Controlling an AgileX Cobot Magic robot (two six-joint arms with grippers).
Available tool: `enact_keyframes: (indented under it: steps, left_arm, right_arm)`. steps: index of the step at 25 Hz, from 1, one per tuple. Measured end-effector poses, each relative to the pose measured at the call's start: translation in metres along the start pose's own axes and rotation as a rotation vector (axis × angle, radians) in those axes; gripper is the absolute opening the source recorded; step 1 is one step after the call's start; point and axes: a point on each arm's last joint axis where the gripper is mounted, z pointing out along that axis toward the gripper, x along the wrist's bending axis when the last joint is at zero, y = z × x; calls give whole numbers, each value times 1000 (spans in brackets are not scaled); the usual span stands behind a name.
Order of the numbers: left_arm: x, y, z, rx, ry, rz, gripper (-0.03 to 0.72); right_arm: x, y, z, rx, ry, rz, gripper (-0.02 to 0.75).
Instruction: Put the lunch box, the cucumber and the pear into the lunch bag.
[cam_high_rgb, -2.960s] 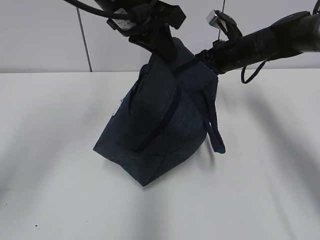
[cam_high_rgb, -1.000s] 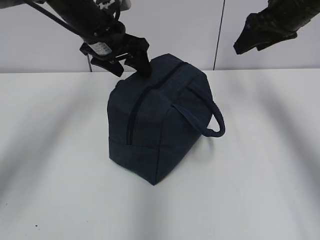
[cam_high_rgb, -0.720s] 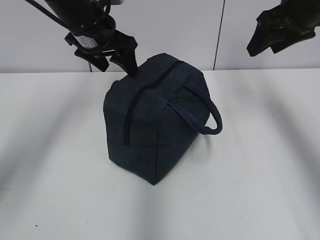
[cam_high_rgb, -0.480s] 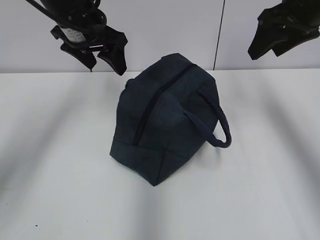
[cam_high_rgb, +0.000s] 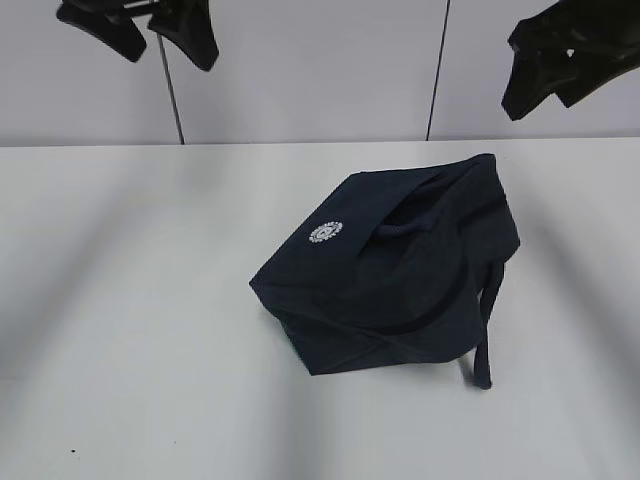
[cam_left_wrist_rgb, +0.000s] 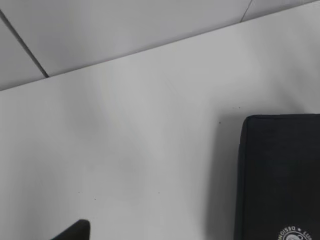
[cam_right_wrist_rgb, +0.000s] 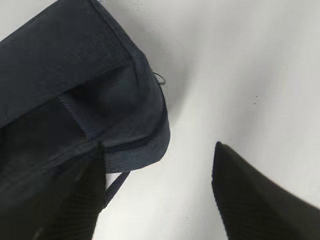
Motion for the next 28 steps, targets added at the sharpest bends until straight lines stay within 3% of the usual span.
enact_keyframes:
  steps: [6,14,22,28]
  left_arm:
    - [-2,-31,-32,10,10,1,540]
    - [-7,-116,-80,47,32,3,540]
    - [-15,-208,-154,-170,45,10,540]
    - [-19,-259,-185,-326,56,17,538]
  right_arm:
    - [6,-13,-43,-81,-39,17,513]
    - [30,-71,-121,-226,-66,35,513]
    - [55,-153,-170,-352,-86,43,512]
    - [69,-214,-174,-398,-98,55,512]
